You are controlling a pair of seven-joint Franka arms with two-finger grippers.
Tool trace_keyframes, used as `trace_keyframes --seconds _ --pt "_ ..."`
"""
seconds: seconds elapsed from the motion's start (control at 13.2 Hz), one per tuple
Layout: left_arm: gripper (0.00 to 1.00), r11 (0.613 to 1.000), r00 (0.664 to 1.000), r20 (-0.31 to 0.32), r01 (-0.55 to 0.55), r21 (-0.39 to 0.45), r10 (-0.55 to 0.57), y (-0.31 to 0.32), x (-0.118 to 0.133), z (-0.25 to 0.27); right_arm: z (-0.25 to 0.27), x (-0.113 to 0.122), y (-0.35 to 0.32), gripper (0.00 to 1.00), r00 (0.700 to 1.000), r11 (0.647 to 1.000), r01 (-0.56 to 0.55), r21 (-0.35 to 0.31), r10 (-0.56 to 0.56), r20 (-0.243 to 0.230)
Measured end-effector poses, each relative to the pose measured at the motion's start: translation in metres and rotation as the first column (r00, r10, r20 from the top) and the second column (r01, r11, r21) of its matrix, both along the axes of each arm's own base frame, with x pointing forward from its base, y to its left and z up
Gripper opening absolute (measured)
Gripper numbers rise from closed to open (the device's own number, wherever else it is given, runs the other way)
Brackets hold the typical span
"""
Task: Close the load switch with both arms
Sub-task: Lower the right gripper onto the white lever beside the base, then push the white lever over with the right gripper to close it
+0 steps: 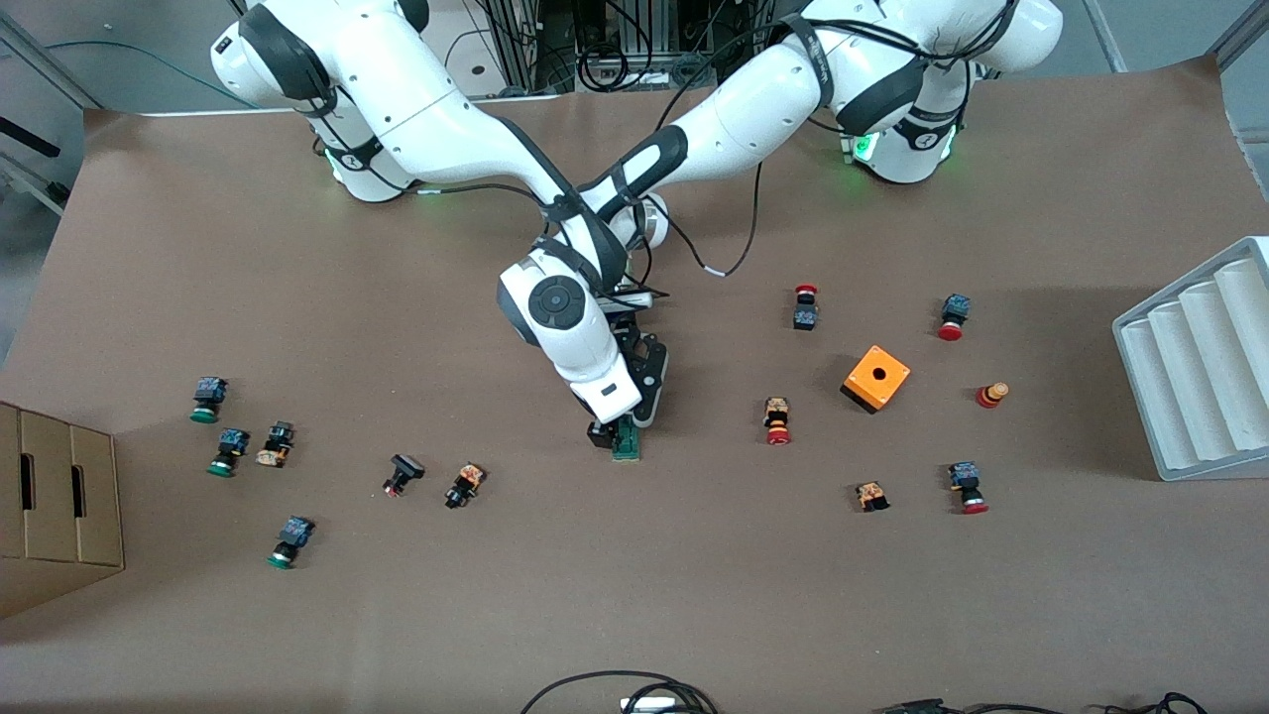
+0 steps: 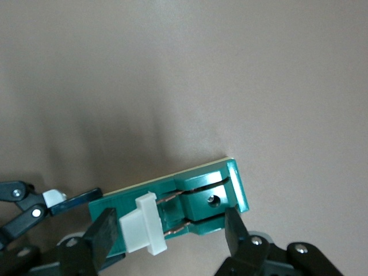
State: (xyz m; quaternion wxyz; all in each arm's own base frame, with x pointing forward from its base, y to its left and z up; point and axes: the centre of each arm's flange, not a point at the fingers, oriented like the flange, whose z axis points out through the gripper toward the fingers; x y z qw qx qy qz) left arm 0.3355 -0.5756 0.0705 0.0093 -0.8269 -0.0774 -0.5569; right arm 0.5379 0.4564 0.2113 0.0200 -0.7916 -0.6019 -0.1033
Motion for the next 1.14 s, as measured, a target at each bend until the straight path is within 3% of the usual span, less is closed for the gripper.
trace_keyframes --seconds 0.38,1.14 --pt "0.49 1.000 1.000 0.000 0.000 0.000 0.000 0.0000 0.0000 0.0000 0.0007 0.0006 0.0001 0.77 1.000 1.000 0.001 0.003 -0.001 0.005" --pt "0.49 1.000 1.000 0.000 0.000 0.000 0.000 0.0000 0.0001 0.0000 0.0017 0.0002 0.0014 0.73 1.000 1.000 -0.001 0.005 0.001 0.007"
